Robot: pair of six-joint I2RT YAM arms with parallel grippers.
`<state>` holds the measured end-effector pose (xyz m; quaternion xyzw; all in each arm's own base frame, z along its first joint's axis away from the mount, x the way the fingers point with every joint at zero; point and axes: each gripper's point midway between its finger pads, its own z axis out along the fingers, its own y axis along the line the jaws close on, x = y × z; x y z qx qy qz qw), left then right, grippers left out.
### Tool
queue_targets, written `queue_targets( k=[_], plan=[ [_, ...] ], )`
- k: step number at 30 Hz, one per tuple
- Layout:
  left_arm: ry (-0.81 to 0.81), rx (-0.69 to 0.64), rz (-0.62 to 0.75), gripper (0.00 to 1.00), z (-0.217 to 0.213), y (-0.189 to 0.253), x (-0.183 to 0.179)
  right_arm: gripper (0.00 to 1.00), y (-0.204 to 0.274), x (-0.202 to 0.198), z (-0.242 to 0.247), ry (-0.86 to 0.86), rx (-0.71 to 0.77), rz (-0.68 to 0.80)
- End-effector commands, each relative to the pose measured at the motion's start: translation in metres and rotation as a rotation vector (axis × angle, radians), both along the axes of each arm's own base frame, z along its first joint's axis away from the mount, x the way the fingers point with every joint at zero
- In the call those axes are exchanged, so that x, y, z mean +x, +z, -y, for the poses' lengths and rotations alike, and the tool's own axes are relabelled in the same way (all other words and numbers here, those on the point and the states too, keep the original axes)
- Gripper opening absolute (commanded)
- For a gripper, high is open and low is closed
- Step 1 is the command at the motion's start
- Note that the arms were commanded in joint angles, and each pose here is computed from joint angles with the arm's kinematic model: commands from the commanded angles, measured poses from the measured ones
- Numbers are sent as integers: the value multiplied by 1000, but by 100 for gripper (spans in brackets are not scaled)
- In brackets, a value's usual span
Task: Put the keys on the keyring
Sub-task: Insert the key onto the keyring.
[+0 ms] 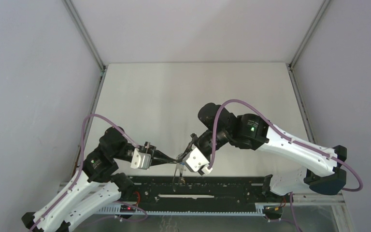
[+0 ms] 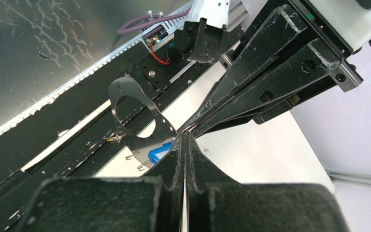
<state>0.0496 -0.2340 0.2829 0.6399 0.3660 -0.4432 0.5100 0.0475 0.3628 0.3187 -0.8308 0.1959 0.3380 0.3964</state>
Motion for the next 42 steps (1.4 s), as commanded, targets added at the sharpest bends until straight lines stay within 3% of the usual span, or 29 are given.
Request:
queue_targets(
  k=[1,25,42],
  plan=[
    [6,-55,67,0,-1,26,-1,0,20,-6,-6,22,62,9],
    [11,-53,68,0,-1,25,0,0,18,-8,-16,26,68,-12],
    [13,-49,83,0,-2,23,1,0,14,3,-33,-65,58,-30]
  ],
)
